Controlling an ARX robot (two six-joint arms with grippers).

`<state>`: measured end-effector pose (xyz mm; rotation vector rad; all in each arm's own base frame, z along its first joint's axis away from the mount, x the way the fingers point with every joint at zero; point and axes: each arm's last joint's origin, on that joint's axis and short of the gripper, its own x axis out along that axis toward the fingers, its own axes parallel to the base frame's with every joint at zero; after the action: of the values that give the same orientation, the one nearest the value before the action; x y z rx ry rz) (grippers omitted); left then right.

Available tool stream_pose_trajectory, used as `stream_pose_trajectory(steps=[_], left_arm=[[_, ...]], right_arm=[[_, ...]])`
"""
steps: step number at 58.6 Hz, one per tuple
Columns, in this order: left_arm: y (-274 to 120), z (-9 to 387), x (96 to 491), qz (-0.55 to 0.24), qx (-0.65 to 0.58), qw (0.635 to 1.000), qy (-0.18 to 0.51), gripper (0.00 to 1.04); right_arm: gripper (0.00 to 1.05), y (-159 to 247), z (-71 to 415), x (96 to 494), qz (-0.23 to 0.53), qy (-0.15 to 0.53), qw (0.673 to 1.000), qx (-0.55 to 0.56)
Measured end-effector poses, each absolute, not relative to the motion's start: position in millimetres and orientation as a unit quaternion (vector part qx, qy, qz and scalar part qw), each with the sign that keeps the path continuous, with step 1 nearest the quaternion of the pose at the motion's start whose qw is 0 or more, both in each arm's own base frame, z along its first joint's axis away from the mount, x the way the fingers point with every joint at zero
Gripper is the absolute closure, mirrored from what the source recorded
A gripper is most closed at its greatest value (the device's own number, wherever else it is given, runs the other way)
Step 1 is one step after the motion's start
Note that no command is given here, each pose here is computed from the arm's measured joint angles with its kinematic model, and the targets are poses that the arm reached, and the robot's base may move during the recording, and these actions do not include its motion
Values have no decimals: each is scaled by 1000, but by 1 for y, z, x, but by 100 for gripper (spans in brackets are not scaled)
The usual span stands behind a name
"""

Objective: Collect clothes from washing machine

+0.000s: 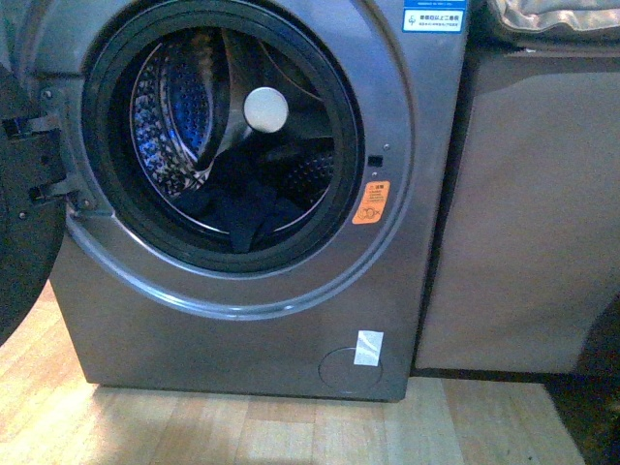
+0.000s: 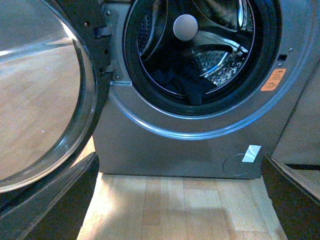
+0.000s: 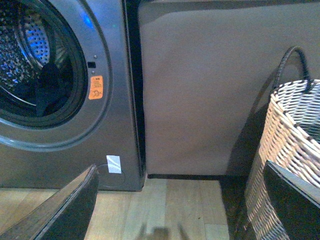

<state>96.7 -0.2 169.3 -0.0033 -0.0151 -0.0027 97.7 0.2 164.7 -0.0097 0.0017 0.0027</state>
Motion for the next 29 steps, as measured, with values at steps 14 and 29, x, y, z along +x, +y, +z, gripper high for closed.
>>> stream_pose_trajectory(steps=[14,29], left_arm=[[0,169,97,0,-2,1000,-8,7],[0,169,97,-1,-2,1000,-8,7]], right_arm=[[7,0,165,98,0,0,1000,-5],[7,0,165,98,1,1,1000,-5]])
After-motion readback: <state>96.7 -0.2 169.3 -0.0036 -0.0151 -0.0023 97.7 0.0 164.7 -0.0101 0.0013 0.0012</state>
